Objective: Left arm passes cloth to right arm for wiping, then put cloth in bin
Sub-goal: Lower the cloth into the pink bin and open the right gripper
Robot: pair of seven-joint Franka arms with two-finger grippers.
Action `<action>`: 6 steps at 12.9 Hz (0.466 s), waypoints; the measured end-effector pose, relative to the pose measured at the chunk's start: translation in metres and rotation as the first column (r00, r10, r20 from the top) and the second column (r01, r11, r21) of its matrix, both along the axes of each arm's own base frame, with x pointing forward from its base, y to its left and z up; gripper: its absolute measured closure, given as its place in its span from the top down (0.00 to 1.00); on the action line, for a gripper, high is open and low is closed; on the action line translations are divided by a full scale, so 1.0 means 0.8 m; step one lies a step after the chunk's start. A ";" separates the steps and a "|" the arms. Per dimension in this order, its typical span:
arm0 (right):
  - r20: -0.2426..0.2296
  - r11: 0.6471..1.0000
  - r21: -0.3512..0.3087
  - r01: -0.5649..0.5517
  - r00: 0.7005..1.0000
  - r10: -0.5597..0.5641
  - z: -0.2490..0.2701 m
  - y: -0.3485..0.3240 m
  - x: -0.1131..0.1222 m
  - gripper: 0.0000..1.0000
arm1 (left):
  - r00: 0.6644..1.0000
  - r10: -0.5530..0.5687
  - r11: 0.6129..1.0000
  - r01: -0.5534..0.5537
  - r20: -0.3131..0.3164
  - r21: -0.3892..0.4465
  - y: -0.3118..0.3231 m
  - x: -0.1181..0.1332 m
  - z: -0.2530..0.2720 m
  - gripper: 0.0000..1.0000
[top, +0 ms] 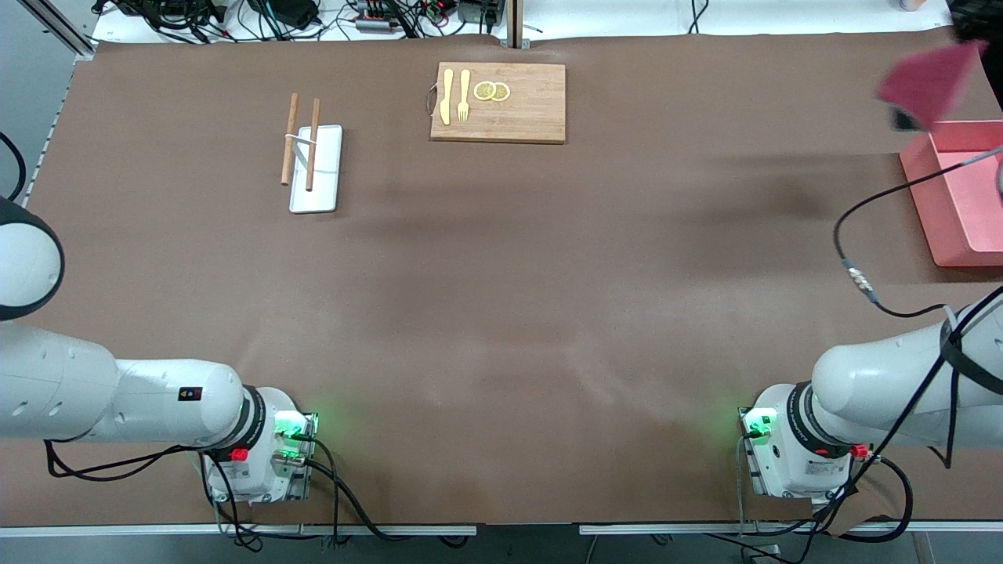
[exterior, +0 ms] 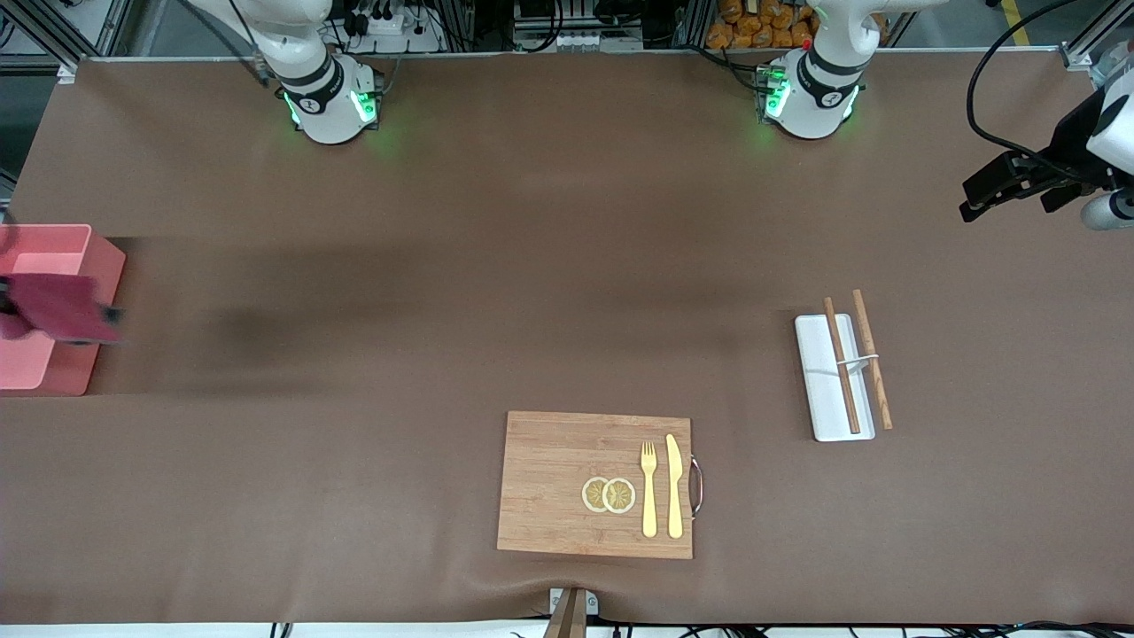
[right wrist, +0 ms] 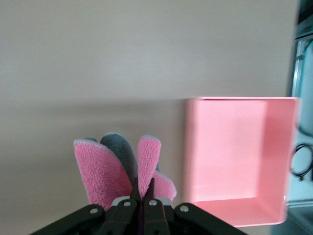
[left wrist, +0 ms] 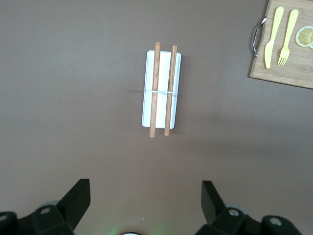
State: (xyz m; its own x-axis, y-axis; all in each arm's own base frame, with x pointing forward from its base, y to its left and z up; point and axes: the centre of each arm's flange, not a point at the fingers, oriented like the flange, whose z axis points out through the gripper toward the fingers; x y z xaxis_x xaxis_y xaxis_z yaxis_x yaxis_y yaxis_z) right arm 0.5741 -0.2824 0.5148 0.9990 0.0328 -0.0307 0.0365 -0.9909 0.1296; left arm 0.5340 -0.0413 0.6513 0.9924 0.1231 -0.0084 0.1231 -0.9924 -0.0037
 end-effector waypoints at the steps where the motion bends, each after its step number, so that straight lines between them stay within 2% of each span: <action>1: 0.025 0.999 -0.022 -0.036 0.999 0.036 -0.013 -0.060 -0.017 0.02 | 1.000 0.000 1.000 0.000 0.000 0.000 0.000 0.000 0.000 1.00; 4: 0.078 0.986 -0.125 -0.108 0.990 0.118 -0.078 -0.186 -0.047 0.02 | 1.000 0.000 1.000 0.000 0.000 0.000 0.000 0.000 0.000 1.00; 6: 0.084 0.983 -0.151 -0.108 0.989 0.121 -0.130 -0.222 -0.050 0.02 | 1.000 0.000 1.000 0.000 0.000 0.000 0.000 0.000 0.000 1.00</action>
State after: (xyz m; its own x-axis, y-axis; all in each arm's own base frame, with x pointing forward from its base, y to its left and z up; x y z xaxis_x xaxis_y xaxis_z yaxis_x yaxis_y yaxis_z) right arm 0.5339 -0.4601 0.4108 0.9876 0.1492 0.0489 0.1297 -0.9510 0.2805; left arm 0.5339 -0.0414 0.6513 0.9924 0.1228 -0.0081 0.1228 -0.9924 -0.0037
